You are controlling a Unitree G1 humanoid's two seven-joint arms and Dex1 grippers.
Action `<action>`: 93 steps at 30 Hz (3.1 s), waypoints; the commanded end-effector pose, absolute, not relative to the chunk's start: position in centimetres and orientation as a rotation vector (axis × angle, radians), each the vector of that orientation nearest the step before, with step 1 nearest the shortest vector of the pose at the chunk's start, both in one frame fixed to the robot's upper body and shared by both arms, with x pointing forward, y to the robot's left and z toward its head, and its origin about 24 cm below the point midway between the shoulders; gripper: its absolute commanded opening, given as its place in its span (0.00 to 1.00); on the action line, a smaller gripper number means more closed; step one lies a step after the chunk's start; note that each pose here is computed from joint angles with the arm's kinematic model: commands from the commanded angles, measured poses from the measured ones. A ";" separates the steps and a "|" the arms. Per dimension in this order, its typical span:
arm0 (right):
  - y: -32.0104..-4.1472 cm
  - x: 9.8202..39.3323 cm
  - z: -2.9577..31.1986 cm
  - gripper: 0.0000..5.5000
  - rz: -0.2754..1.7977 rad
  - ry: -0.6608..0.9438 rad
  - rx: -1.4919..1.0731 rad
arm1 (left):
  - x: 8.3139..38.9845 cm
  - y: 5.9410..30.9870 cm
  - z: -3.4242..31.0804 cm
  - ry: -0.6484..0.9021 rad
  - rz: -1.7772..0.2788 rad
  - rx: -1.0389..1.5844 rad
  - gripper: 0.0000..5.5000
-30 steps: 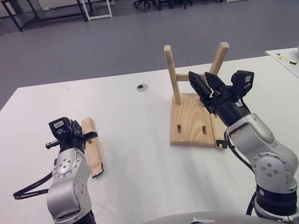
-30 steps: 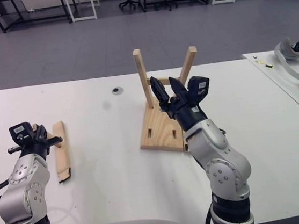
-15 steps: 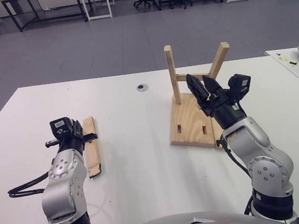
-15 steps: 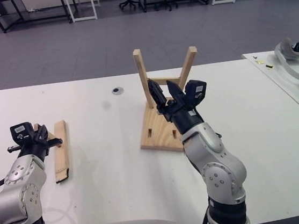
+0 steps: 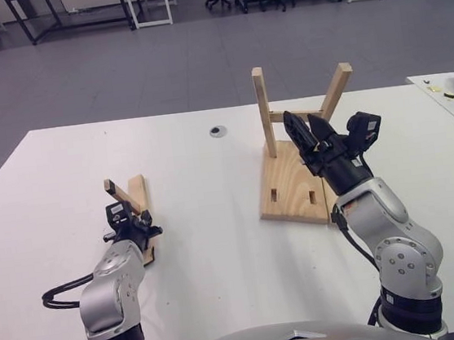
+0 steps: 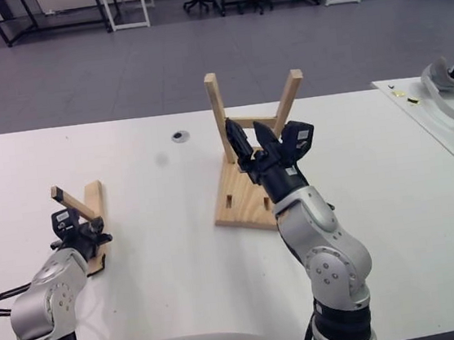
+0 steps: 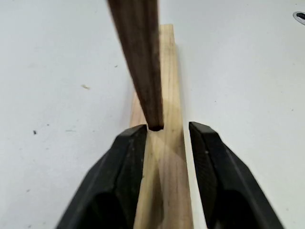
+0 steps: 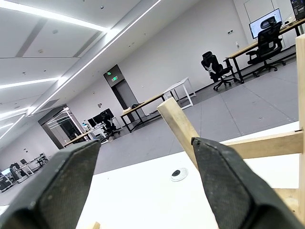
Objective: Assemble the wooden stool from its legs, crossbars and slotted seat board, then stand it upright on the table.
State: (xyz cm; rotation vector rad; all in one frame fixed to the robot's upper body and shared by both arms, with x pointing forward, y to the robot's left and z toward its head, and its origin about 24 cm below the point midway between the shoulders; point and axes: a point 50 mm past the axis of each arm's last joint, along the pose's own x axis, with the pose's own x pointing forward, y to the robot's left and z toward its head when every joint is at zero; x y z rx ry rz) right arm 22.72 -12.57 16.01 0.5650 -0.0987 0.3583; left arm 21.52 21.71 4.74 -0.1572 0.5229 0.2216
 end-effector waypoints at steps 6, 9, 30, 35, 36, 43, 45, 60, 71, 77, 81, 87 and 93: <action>-12.3 22.4 16.2 0.65 0.349 -0.108 0.574 | 20.2 22.0 4.6 0.582 0.235 -0.084 0.60; -12.2 22.1 16.0 0.65 0.337 -0.106 0.582 | 20.4 22.5 5.8 0.525 0.262 -0.023 0.69; -12.0 22.2 15.9 0.65 0.338 -0.081 0.620 | 14.1 24.7 -1.1 0.980 -0.005 0.016 0.39; -12.2 22.6 15.9 0.65 0.331 -0.085 0.621 | 13.9 25.3 -2.1 1.034 -0.115 0.046 0.38; -12.3 22.6 16.0 0.65 0.330 -0.087 0.620 | 14.9 25.3 -1.8 0.988 -0.152 0.075 0.38; -12.8 23.5 16.6 0.65 0.342 -0.110 0.587 | 25.9 26.6 7.6 0.363 -0.383 0.024 0.37; -13.3 23.9 17.1 0.65 0.355 -0.134 0.587 | 27.4 26.6 11.5 0.210 -0.460 0.012 0.37; -14.5 26.6 25.7 0.92 1.083 -0.201 0.969 | 26.4 18.2 22.9 -0.040 -1.270 -0.488 0.37; -13.6 27.7 26.3 0.92 1.257 -0.074 1.012 | 25.6 15.1 21.7 0.131 -1.458 -0.495 0.37; -13.4 27.8 26.2 0.82 1.272 -0.069 1.018 | 25.5 14.8 21.3 0.165 -1.483 -0.510 0.37; -13.6 27.9 26.2 0.68 1.274 -0.072 1.034 | 25.6 14.9 21.5 0.159 -1.484 -0.535 0.37; -13.7 27.9 25.8 0.47 1.280 -0.038 1.037 | 25.7 15.1 21.4 0.157 -1.470 -0.572 0.37; -13.8 28.0 25.0 0.39 1.236 0.001 1.020 | 25.5 15.1 21.4 0.161 -1.466 -0.577 0.37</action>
